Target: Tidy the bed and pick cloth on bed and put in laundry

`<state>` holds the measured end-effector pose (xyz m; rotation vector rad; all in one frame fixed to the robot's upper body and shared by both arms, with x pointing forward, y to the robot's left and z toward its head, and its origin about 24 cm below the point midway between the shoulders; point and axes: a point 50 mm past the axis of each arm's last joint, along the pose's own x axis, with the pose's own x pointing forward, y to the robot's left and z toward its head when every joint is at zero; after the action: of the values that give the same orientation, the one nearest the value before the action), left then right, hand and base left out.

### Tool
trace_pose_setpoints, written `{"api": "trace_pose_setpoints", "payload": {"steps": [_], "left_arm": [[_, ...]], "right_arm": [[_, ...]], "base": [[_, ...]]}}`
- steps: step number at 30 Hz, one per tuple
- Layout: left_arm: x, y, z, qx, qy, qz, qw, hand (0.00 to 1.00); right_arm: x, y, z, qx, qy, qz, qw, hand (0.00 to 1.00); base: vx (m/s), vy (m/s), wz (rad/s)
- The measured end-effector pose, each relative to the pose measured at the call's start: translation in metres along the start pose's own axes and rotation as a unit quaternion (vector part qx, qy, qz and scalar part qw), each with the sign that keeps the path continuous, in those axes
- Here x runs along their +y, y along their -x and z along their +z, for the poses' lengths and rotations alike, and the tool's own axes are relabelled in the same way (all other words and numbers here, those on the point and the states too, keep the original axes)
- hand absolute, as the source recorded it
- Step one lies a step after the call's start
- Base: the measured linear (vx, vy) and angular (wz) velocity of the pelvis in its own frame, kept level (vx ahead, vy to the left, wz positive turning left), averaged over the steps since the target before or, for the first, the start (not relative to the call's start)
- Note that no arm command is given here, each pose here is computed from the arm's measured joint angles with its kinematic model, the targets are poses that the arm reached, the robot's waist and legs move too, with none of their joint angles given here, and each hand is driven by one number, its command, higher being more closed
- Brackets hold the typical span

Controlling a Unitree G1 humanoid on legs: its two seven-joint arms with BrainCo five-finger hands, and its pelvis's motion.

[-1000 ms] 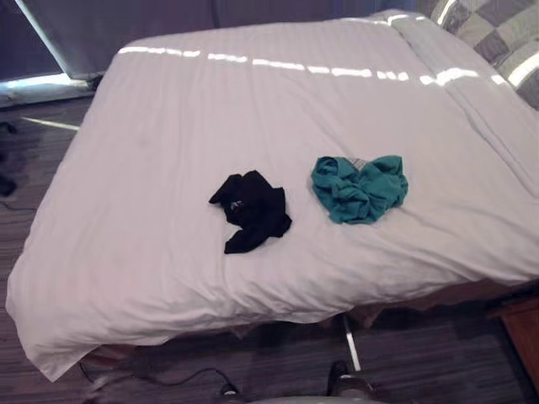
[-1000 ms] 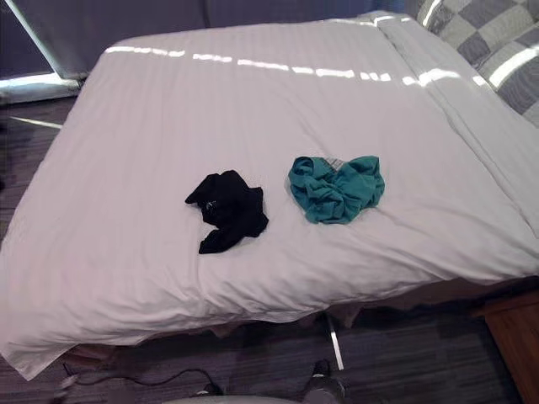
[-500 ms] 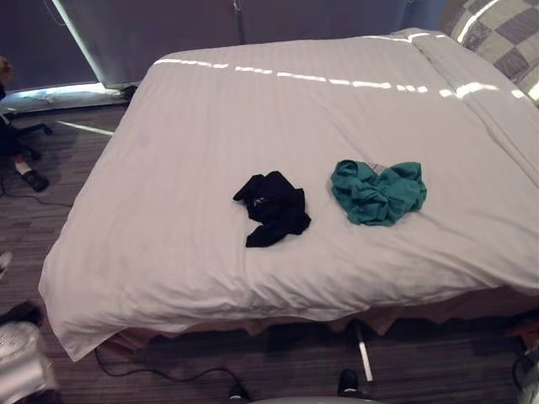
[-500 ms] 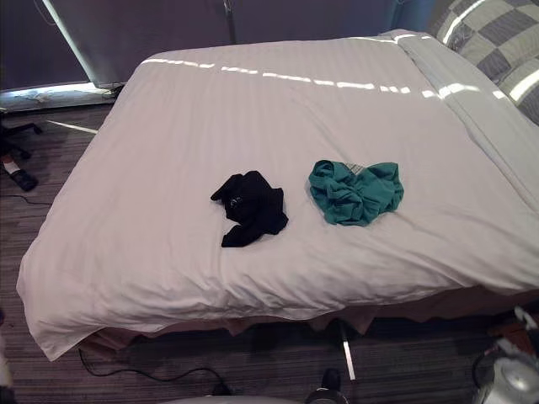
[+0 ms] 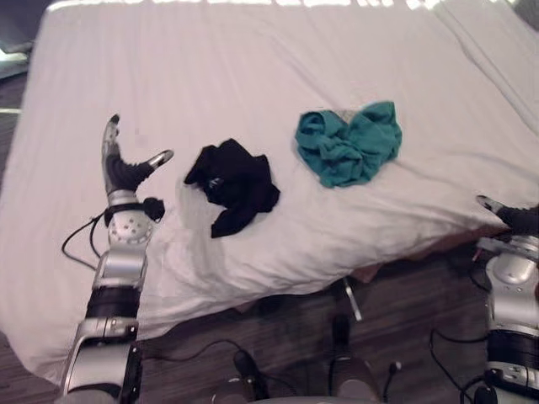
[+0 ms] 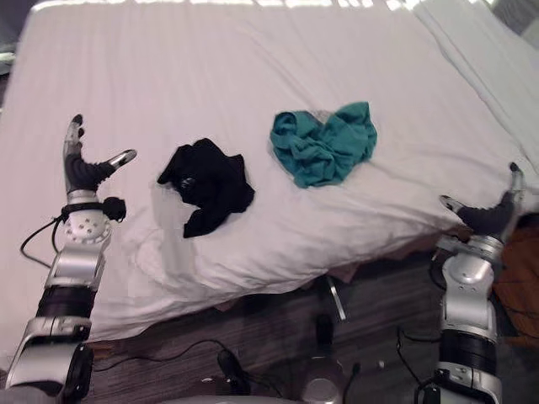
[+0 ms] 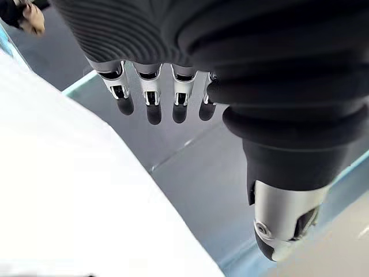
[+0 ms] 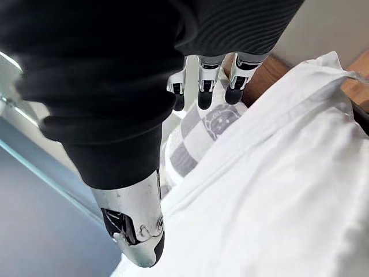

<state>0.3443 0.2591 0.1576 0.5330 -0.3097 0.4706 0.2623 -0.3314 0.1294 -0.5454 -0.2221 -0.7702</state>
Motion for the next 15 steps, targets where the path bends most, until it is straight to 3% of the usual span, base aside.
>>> {"api": "trace_pose_setpoints", "payload": {"steps": [5,6,15], "left_arm": [[-0.018,-0.020,0.003,0.026,-0.032,-0.033,0.999,0.00],[-0.023,-0.024,0.005,0.031,-0.040,-0.047,0.998,1.00],[-0.051,-0.025,0.013,0.033,-0.054,-0.092,0.994,1.00]], "right_arm": [[0.013,0.000,0.023,-0.048,-0.011,0.030,0.998,0.00],[0.015,-0.001,0.028,-0.056,-0.014,0.032,0.998,0.00],[0.026,-0.014,0.065,-0.121,-0.030,0.050,0.991,0.00]], "base": [[-0.02,-0.017,-0.18],[-0.03,-0.021,-0.08],[-0.03,-0.014,-0.01]]}}
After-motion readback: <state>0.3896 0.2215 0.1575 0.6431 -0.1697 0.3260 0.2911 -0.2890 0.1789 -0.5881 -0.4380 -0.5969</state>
